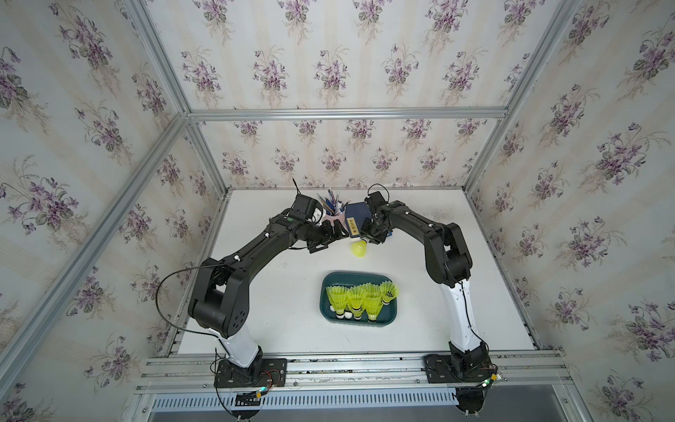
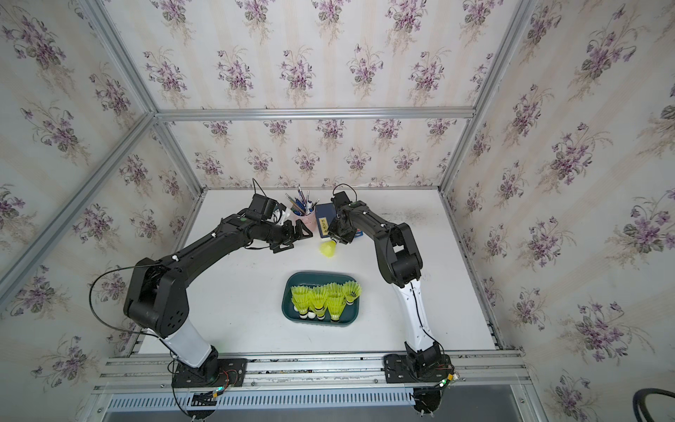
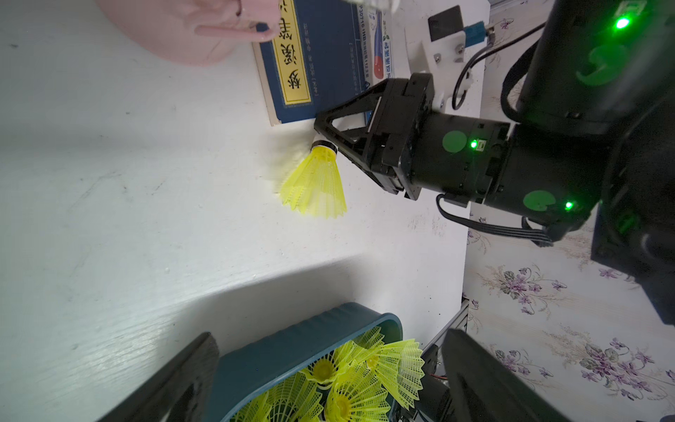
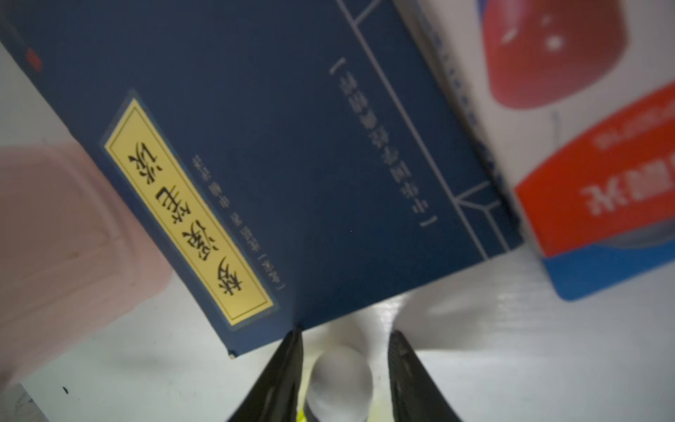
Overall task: Put the shuttlecocks into the storage box
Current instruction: Adjust the shuttlecock at the center of the board.
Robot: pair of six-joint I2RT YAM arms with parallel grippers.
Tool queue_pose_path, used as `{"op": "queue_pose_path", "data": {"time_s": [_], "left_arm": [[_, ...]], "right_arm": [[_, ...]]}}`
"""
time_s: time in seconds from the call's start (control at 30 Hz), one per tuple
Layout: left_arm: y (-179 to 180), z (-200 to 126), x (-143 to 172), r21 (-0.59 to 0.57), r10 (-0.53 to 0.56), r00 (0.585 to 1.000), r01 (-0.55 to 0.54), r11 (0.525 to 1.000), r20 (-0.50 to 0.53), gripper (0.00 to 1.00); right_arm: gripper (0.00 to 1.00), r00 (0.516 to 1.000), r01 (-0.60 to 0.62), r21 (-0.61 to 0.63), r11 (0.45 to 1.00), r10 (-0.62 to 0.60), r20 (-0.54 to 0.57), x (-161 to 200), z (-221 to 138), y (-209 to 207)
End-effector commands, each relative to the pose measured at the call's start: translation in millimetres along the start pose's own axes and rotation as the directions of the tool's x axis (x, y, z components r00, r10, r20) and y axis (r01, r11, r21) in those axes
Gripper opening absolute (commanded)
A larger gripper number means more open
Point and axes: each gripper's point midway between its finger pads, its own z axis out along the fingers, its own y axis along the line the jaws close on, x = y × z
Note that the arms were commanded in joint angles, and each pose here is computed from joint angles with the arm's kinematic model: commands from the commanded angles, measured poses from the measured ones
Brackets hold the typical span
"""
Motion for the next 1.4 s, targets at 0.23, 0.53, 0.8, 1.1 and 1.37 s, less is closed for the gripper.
{"op": "queue_pose_path", "data": {"time_s": [0.23,0.53,0.8,1.1,1.37], "left_arm": [[-6,-11,5,0.028,0.029,0.999,-0.03,0.999,0.015,0.99],[-6,-20,13,0.034,0.032,0.999,-0.032,0.999,0.022,0.99],[-7,-25,19,0.043,0.036,0.999,-0.037,0.998,0.024,0.99],[-14,-13,33,0.115,0.08,0.995,-0.074,0.991,-0.055,0.99],[-12,-7,39,0.121,0.076,0.994,-0.067,0.99,-0.074,0.99]], "right_arm": [[0.24,0.93,-0.368,-0.113,0.923,0.367,-0.028,28,-10,-22],[0.17,0.773,-0.627,-0.153,0.764,0.634,0.001,41,-36,-49],[0.15,0.538,-0.836,-0.162,0.524,0.842,-0.051,58,-35,-81],[0.16,0.345,-0.931,-0.152,0.332,0.936,-0.07,56,-27,-87],[0.39,0.332,-0.935,-0.17,0.312,0.937,-0.108,56,-36,-78]]}}
